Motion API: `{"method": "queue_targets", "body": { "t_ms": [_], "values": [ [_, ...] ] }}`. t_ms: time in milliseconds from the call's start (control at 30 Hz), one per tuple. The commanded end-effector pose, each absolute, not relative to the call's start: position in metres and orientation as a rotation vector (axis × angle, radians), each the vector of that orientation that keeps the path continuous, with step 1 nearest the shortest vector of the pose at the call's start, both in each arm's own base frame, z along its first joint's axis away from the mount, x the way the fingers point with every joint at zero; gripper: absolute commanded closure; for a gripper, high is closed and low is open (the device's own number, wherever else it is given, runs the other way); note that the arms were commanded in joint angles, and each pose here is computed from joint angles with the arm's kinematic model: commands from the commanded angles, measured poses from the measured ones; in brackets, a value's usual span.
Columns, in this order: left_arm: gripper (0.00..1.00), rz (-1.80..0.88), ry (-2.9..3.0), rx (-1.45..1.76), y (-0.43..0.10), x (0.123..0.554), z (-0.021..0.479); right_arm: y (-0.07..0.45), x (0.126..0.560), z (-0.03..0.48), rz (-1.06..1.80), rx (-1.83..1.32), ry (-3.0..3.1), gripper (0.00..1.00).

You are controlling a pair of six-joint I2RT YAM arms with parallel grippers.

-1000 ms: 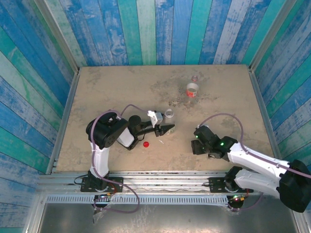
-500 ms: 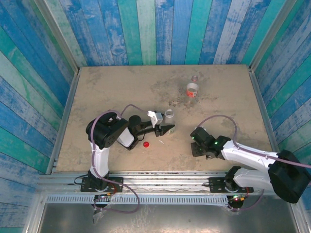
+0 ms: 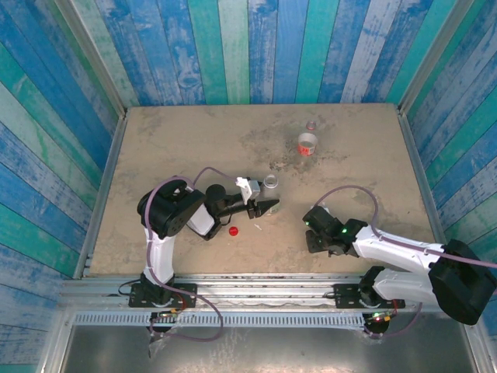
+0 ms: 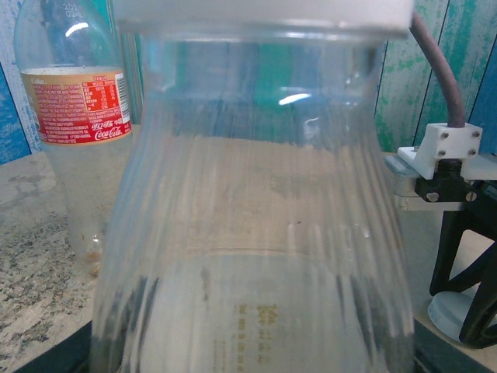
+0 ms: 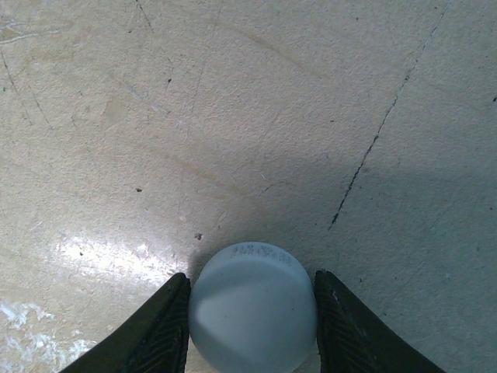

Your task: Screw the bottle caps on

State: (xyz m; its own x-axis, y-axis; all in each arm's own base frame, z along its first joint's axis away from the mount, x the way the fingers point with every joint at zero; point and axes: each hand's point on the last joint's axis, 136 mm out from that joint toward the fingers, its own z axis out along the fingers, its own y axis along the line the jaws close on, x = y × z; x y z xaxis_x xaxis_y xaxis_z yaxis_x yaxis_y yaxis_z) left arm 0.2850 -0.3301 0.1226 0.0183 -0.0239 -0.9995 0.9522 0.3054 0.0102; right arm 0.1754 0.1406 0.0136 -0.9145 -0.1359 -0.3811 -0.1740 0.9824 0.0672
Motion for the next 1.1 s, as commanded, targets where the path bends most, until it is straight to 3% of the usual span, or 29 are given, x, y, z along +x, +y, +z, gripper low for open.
{"method": "queue_targets", "body": {
  "t_ms": [0, 333, 1067],
  "values": [
    [0.39, -1.002, 1.374, 1.011, -0.333, 0.278, 0.105, 0.136, 0.173, 0.015, 0.097, -0.231, 2.752, 0.58],
    [0.39, -0.999, 1.377, 1.023, -0.333, 0.277, 0.104, 0.150, 0.187, 0.054, 0.144, -0.274, 2.691, 0.57],
    [0.38, -0.986, 1.393, 1.038, -0.333, 0.277, 0.097, 0.259, 0.254, 0.231, 0.338, -0.762, 2.484, 0.56]
  ]
}}
